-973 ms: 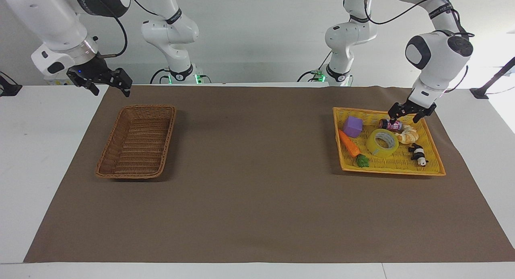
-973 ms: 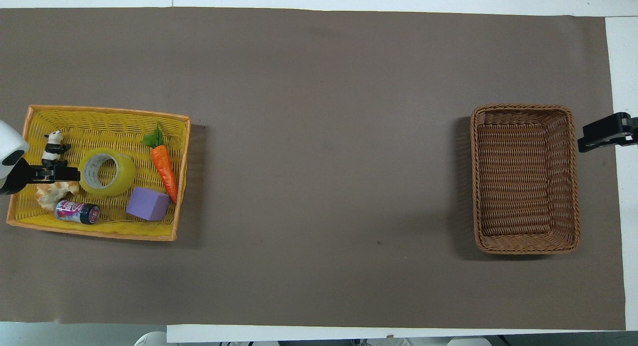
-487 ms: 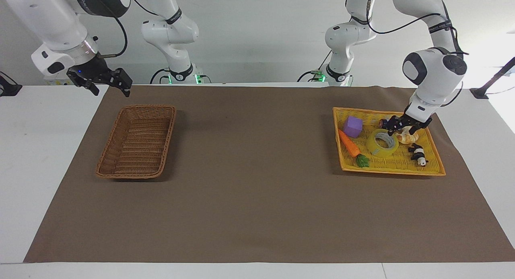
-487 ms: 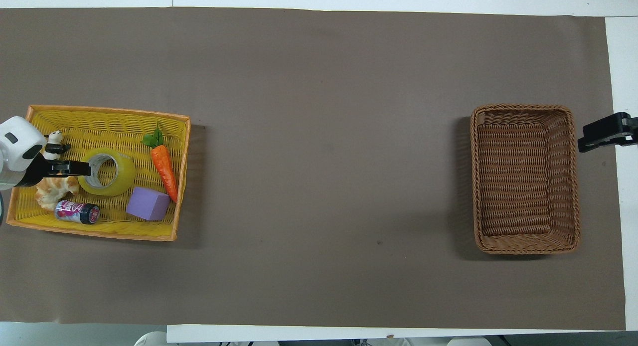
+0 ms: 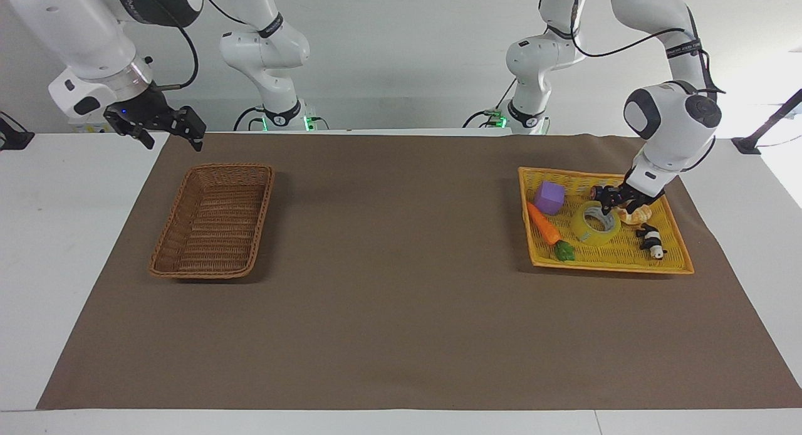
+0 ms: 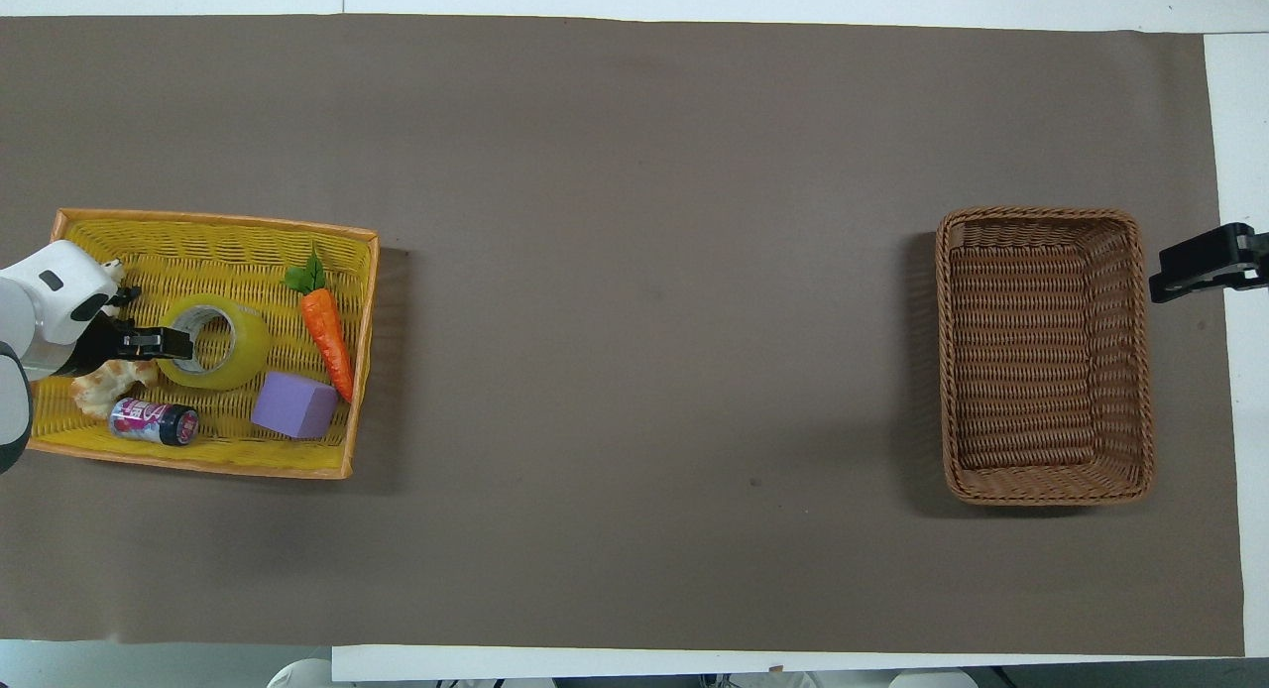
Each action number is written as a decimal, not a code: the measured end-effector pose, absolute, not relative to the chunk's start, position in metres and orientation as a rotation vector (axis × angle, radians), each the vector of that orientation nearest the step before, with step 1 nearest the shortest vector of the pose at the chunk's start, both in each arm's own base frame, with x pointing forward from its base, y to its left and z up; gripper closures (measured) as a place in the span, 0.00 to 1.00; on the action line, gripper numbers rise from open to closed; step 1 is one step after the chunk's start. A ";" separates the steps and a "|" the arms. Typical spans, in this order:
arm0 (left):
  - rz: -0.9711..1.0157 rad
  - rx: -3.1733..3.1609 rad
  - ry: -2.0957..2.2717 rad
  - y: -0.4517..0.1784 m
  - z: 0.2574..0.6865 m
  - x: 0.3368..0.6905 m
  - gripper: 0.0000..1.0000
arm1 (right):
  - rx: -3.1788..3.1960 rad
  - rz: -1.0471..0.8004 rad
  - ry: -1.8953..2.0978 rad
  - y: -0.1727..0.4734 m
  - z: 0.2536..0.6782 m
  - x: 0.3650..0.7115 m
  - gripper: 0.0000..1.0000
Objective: Move tape to another basket
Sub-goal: 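Lower the left gripper into the yellow tray and grasp the tape roll, then lift the tape with the left gripper while the right gripper reaches toward it, then close the right gripper on the tape roll held by the left gripper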
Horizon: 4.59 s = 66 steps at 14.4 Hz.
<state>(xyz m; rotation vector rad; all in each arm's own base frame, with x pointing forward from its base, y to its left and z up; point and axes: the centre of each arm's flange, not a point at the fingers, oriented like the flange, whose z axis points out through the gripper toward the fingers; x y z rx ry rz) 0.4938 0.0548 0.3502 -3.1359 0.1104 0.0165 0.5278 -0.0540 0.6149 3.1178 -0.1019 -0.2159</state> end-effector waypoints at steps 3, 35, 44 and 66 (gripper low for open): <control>0.002 -3.135 0.111 0.055 0.341 0.492 0.31 | 3.118 -0.216 -0.102 -0.054 0.615 0.528 0.00; 0.310 -3.139 0.177 -0.002 0.468 0.534 0.78 | 3.118 -0.216 -0.102 -0.054 0.615 0.528 0.00; 0.231 -3.356 -0.092 -0.280 0.501 0.481 0.78 | 3.118 -0.216 -0.102 -0.054 0.615 0.528 0.00; 0.212 -3.399 -0.049 -0.320 0.507 0.462 0.78 | 4.201 -0.059 -0.252 0.256 0.454 0.541 0.00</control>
